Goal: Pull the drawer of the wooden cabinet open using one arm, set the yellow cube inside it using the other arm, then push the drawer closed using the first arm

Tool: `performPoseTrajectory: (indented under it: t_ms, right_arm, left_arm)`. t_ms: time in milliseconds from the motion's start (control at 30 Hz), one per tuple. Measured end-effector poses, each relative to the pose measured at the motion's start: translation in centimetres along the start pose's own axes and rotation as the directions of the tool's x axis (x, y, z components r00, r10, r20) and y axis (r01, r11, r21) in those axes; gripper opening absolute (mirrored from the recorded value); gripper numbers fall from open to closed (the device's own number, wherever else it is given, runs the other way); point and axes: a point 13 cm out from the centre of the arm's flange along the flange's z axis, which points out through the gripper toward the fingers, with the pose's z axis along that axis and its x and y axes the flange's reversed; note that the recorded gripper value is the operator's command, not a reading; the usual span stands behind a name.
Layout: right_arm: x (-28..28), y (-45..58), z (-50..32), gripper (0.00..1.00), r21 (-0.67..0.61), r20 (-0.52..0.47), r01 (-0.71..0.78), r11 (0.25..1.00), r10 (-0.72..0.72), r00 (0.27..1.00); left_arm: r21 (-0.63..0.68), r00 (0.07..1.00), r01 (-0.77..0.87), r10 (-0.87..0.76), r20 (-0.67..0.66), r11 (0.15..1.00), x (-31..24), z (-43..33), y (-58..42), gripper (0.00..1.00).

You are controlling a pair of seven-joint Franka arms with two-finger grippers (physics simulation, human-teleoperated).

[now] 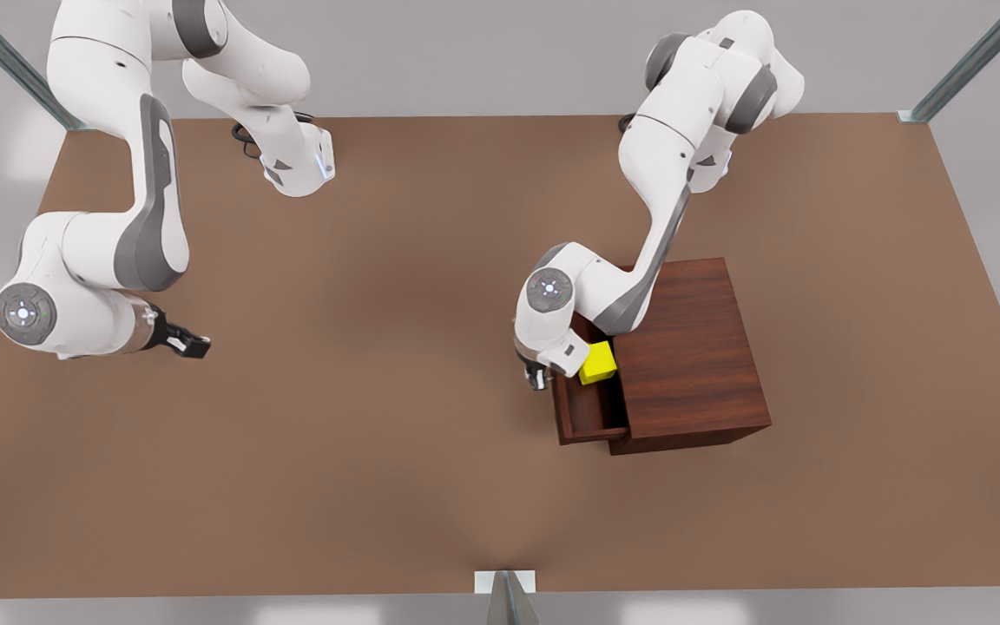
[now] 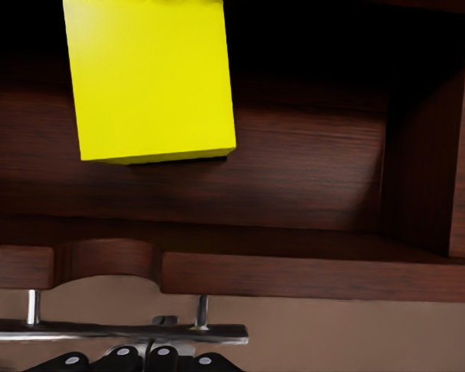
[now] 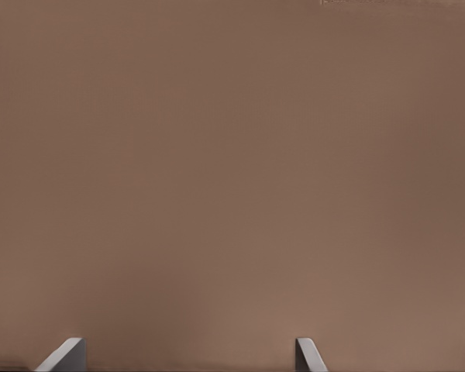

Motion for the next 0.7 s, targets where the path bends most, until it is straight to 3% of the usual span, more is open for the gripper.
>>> performPoseTrajectory:
  t_ms: [300, 700]
  right_arm:
    - [0.0, 0.2, 0.3, 1.0, 0.003, -0.005, 0.14, 0.99, -0.14, 0.99]
    - [0.0, 0.1, 0.3, 1.0, 0.003, -0.006, 0.239, 0.971, -0.239, 0.971]
  left_arm:
    - [-0.026, 0.978, 0.199, -0.197, 0.066, 0.98, -1.6, 0.3, 0.7, 0.0]
    - [-0.061, 0.971, 0.167, -0.153, 0.181, 0.984, -5.4, -0.3, 0.9, 0.0]
